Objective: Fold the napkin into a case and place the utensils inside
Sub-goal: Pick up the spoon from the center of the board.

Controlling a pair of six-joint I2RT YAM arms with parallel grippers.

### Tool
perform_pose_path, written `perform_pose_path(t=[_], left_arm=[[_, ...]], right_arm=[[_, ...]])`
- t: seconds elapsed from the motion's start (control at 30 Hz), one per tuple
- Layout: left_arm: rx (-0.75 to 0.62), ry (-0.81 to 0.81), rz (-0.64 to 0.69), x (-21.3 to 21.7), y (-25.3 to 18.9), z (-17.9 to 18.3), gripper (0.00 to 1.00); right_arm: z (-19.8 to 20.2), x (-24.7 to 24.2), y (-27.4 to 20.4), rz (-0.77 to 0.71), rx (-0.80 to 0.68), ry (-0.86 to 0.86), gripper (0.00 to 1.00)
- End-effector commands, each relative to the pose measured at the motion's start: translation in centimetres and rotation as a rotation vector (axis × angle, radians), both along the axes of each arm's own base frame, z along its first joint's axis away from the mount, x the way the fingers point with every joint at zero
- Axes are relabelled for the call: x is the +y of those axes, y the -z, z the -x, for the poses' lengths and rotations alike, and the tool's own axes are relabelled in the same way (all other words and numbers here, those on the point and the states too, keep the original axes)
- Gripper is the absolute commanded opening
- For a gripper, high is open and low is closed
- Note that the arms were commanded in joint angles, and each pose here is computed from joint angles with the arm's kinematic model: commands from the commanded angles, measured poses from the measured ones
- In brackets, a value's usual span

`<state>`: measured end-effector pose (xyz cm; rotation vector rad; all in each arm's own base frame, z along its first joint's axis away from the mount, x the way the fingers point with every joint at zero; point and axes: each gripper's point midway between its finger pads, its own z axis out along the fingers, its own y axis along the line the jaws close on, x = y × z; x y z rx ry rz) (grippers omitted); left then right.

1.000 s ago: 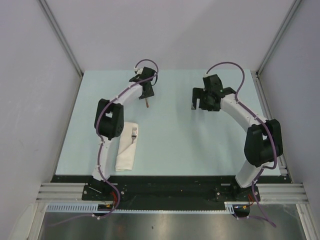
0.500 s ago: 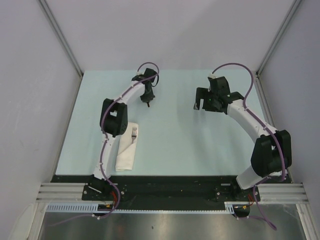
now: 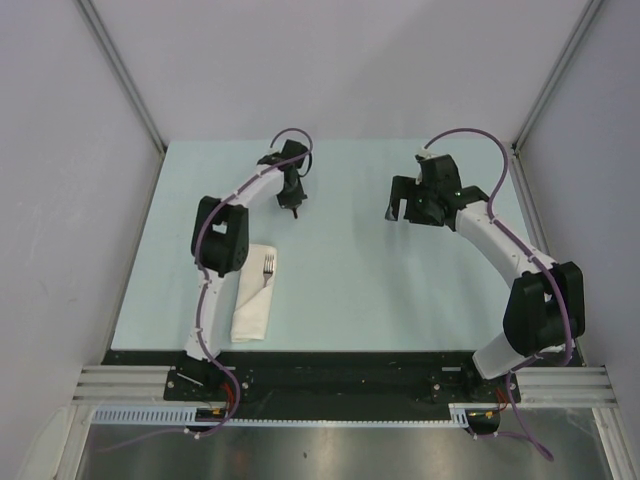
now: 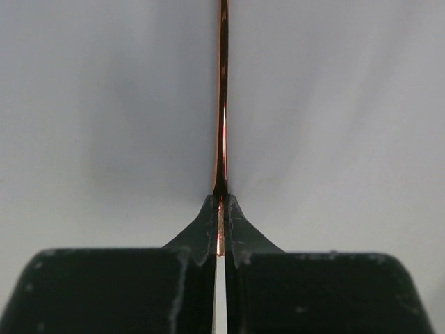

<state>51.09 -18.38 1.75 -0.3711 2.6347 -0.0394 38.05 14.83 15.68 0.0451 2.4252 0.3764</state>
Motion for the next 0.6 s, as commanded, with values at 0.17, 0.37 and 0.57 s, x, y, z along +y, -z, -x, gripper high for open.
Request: perform_pose_path(t=[0.17,0.37,0.57], left_arm=[[0.249,0.109,-0.009,-0.5,2.4,16.1,0.0],[0.27,0.229,0.056,-4.0,1.9,24.3,0.0],[0.171,0.289,0.013,-3.5,-0.7,24.4,0.34]], right_arm=[[0.2,3.7,1.0,-0.051,-0.001,-0.054,0.94],[0.9,5.8,2.4,-0.057,0.023,-0.096,0.94],[1.6,6.1,3.3,-0.049,0.041,-0.107,0.94]])
